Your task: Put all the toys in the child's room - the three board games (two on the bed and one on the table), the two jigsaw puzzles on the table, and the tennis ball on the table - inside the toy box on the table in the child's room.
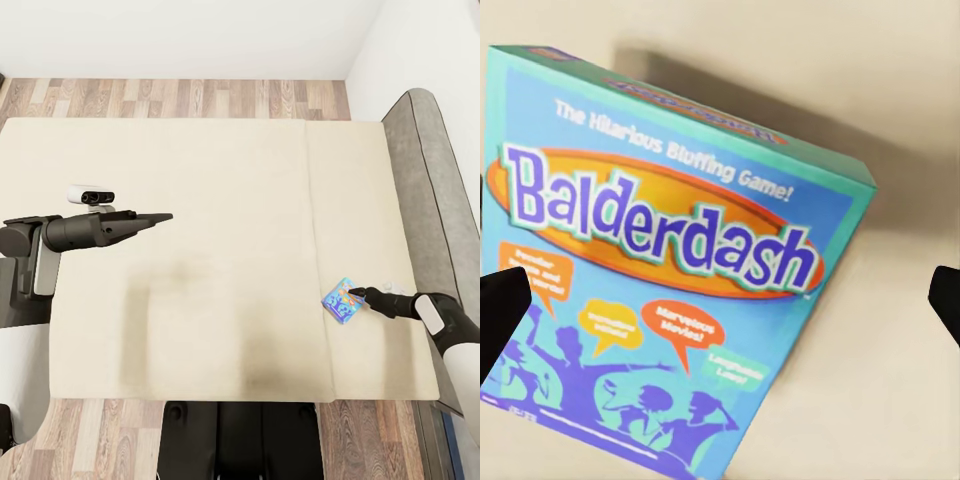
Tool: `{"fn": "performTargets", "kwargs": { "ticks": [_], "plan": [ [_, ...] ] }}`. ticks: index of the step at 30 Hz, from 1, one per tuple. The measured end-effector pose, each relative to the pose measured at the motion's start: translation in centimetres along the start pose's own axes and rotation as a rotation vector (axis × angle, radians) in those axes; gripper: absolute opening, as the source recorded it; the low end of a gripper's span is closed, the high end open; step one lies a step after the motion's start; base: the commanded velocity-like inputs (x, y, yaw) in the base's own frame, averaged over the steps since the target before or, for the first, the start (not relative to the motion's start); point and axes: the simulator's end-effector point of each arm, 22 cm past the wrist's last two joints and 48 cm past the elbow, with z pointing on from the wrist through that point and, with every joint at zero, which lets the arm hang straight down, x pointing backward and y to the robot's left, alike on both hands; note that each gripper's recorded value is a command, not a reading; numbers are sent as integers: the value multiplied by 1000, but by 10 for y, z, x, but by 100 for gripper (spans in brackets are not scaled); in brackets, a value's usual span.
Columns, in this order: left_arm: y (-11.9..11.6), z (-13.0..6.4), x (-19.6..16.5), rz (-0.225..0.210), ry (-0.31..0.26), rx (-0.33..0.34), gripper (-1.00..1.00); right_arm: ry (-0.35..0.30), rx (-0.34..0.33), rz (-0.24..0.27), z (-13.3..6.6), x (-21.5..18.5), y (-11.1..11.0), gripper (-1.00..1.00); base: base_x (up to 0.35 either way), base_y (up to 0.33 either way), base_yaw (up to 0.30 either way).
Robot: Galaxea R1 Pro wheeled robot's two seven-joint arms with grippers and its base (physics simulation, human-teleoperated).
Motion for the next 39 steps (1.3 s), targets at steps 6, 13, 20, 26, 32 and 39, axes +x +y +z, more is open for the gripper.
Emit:
{"fn": "performTargets", "kwargs": {
  "ticks": [6, 13, 20, 26, 32, 39],
  "plan": [
    [0, 0, 0, 0, 0, 0, 100, 1, -2, 1, 0, 0, 0, 100, 0, 0, 0],
    [0, 0, 0, 0, 1, 0, 100, 2, -3, 3, 0, 0, 1, 100, 0, 0, 0],
    [0, 0, 0, 0, 0, 0, 100, 0, -3, 3, 0, 0, 1, 100, 0, 0, 0],
    [0, 0, 0, 0, 1, 0, 100, 0, -4, 3, 0, 0, 1, 100, 0, 0, 0],
    [0, 0, 0, 0, 1, 0, 100, 0, -7, 3, 2, 1, 3, 100, 0, 0, 0],
    [0, 1, 1, -1, 2, 1, 100, -1, -9, 2, 2, 1, 4, 100, 0, 0, 0]
  ]
}}
